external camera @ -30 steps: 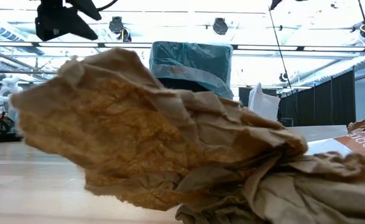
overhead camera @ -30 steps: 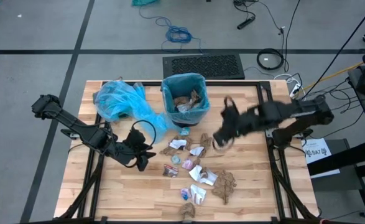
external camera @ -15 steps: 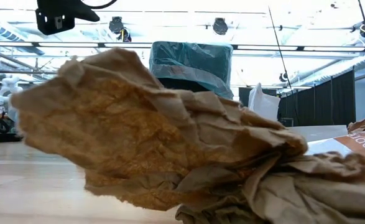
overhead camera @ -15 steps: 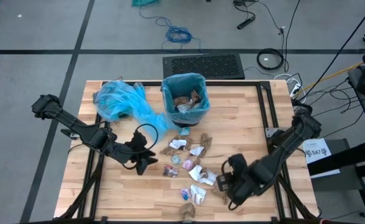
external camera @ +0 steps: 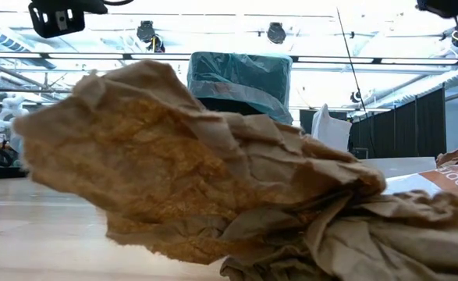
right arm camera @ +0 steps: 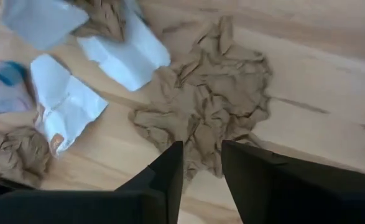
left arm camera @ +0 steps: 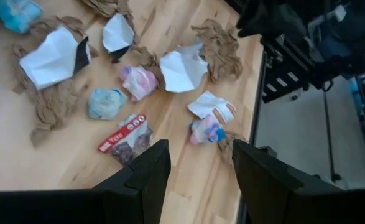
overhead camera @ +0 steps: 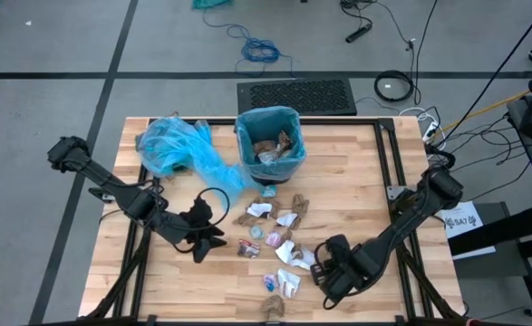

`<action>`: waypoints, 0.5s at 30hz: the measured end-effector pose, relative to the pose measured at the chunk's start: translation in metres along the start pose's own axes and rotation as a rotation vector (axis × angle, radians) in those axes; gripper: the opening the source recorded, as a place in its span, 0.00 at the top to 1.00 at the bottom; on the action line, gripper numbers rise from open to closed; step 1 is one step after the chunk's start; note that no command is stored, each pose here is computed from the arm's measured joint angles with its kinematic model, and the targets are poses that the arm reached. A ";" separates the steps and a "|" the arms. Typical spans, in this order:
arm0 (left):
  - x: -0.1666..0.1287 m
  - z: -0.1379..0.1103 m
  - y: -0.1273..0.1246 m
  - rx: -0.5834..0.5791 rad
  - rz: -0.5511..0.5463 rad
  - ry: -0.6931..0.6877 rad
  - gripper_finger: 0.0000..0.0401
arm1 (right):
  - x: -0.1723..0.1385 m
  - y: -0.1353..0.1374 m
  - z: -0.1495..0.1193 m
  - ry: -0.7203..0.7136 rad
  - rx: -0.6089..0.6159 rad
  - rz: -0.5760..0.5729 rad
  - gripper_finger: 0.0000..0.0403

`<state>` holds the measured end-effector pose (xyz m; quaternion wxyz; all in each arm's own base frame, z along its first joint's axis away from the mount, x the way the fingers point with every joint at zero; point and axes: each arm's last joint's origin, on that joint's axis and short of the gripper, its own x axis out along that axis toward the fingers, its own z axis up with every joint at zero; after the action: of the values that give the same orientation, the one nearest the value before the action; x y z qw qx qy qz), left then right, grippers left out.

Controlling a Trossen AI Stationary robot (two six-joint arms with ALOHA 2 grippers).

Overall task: Place trash/remove bag and relplace
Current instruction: Put the brown paper into the trash bin

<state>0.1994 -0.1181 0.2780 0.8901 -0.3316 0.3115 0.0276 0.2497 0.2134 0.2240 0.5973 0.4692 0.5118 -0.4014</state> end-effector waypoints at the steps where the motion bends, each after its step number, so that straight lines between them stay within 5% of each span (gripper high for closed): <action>1: 0.000 -0.001 -0.001 -0.009 -0.005 0.002 0.56 | 0.004 -0.002 0.001 0.009 0.001 0.016 0.77; 7: -0.002 -0.004 -0.003 -0.003 -0.010 0.002 0.56 | 0.046 -0.018 0.007 0.083 0.002 0.006 0.78; 15: -0.002 -0.003 -0.002 -0.003 0.017 -0.041 0.56 | 0.094 -0.032 0.019 0.177 0.019 0.206 0.84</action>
<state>0.1971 -0.1215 0.2786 0.8954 -0.3298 0.2960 0.0423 0.2377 0.1870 0.1269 0.5835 0.5583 0.5078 -0.2998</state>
